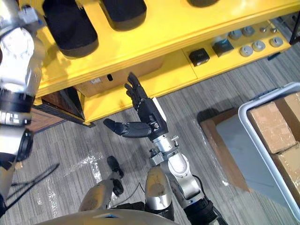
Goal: Walk over and take three plastic housings, then place them on the shelf
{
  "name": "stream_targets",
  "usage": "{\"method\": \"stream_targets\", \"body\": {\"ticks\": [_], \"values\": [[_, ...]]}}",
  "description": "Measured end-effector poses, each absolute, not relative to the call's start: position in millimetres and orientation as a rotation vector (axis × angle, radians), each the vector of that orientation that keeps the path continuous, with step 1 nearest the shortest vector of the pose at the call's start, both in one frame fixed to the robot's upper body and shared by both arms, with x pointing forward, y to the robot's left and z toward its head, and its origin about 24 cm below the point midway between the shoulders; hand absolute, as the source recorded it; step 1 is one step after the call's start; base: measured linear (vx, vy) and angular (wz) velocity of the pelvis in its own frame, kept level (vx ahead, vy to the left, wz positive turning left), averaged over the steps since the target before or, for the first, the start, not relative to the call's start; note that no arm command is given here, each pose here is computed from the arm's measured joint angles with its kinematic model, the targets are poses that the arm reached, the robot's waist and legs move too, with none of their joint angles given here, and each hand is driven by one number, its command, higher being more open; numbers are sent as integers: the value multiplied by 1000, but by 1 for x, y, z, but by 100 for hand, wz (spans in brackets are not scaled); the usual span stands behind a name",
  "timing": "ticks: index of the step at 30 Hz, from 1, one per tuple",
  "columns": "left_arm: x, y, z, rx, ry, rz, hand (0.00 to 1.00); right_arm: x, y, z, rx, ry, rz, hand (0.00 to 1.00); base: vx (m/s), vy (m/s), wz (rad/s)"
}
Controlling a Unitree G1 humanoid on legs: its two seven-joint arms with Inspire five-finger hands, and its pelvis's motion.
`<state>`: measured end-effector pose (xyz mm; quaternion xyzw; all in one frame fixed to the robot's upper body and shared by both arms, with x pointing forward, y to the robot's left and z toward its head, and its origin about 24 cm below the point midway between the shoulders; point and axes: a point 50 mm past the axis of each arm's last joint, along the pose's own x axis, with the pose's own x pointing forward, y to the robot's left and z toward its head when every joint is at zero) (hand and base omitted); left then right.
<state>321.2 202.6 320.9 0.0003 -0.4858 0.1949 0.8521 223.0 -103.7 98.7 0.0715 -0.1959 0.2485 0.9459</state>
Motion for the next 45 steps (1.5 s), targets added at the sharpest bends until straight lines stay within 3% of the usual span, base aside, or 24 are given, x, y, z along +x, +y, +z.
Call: {"method": "stream_targets", "body": {"ticks": [8, 14, 18, 31, 45], "values": [[281, 183, 201, -78, -754, 256, 100, 226, -110, 102, 147, -423, 429, 100, 42, 7, 26], [241, 158, 170, -137, -670, 79, 100, 228, -107, 98, 166, -373, 402, 100, -55, 51, 14], [227, 151, 146, -187, -571, 67, 100, 238, -103, 93, 165, -334, 376, 100, -41, 40, 27], [228, 149, 129, -165, -481, 67, 100, 299, -121, 98, 107, -302, 185, 100, -10, 14, 20], [242, 167, 93, -139, -246, 96, 100, 327, -137, 121, 52, -329, 96, 100, 1, -3, 2]]}}
